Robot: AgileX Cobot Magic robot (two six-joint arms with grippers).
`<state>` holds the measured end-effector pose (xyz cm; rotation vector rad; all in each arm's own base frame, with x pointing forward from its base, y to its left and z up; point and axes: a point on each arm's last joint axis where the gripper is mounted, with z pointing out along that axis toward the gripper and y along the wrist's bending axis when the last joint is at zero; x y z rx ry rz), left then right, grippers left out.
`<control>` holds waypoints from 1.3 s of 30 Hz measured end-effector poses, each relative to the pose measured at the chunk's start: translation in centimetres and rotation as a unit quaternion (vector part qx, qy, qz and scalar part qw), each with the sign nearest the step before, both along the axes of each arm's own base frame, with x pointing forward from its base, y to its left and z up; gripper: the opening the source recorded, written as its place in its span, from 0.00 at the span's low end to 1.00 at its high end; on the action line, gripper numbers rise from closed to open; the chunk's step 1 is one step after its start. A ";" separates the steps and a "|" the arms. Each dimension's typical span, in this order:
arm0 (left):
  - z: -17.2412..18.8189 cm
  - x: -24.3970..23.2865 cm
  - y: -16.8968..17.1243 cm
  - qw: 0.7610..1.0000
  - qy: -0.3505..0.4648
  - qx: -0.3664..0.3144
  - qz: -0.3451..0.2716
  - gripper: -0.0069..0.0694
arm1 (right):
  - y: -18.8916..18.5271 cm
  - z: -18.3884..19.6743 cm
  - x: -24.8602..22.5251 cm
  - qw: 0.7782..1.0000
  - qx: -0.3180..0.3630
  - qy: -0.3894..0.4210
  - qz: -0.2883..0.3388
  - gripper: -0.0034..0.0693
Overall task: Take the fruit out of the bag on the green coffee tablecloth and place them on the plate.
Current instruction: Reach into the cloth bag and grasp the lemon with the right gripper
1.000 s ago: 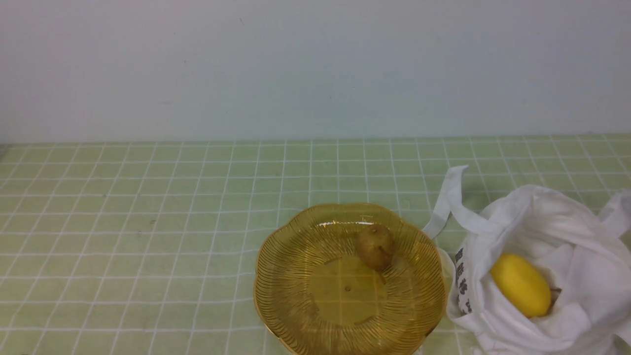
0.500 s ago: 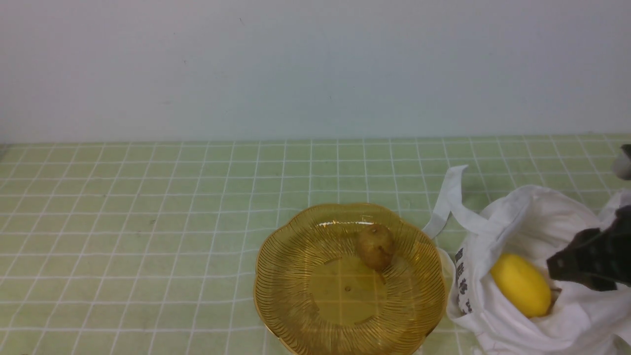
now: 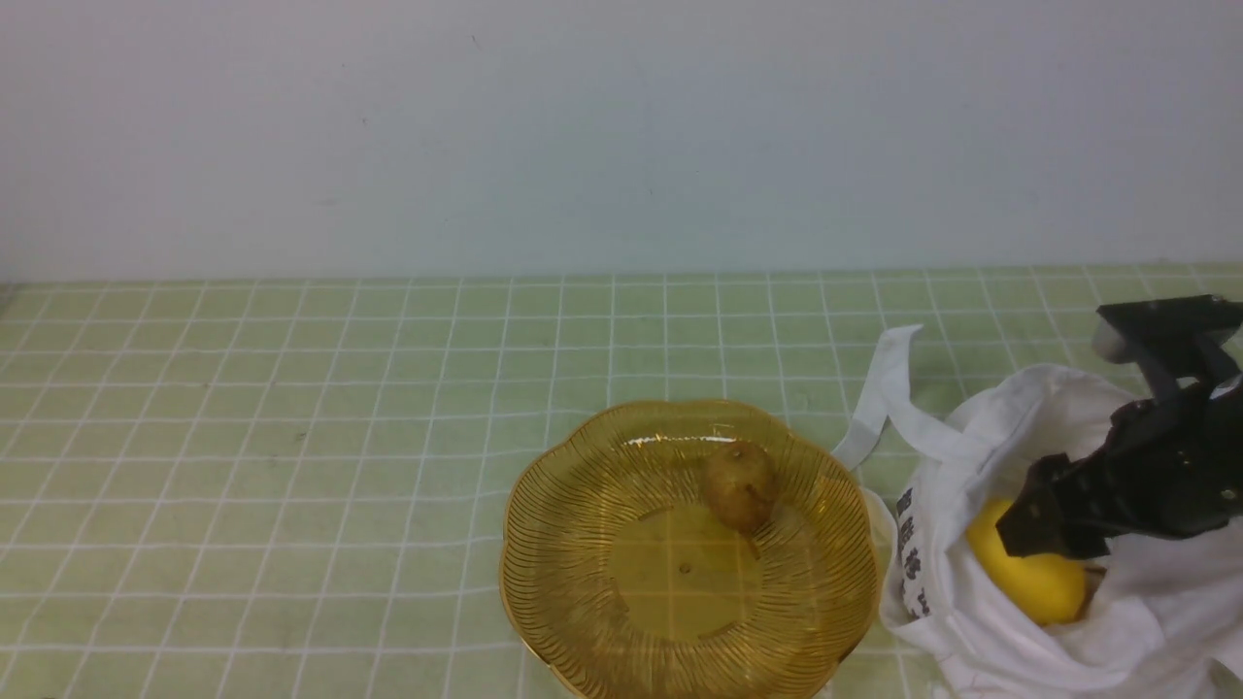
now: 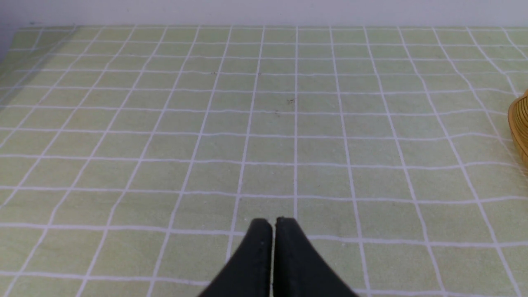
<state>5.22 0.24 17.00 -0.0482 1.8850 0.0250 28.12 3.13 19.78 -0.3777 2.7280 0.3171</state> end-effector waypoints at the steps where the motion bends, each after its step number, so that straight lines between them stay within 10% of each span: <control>1: 0.0 0.0 0.0 1.000 0.000 0.000 0.000 0.08 | 0.0 -0.1 0.1 1.000 0.000 0.001 0.000 0.81; 30: 0.0 0.0 0.0 1.000 0.000 0.000 0.000 0.08 | 0.1 -2.0 1.0 1.000 0.003 0.026 -0.007 0.72; 39: 0.0 0.0 0.0 1.000 0.000 0.000 0.000 0.08 | -0.3 2.4 0.0 1.000 -0.016 -0.003 -0.008 0.71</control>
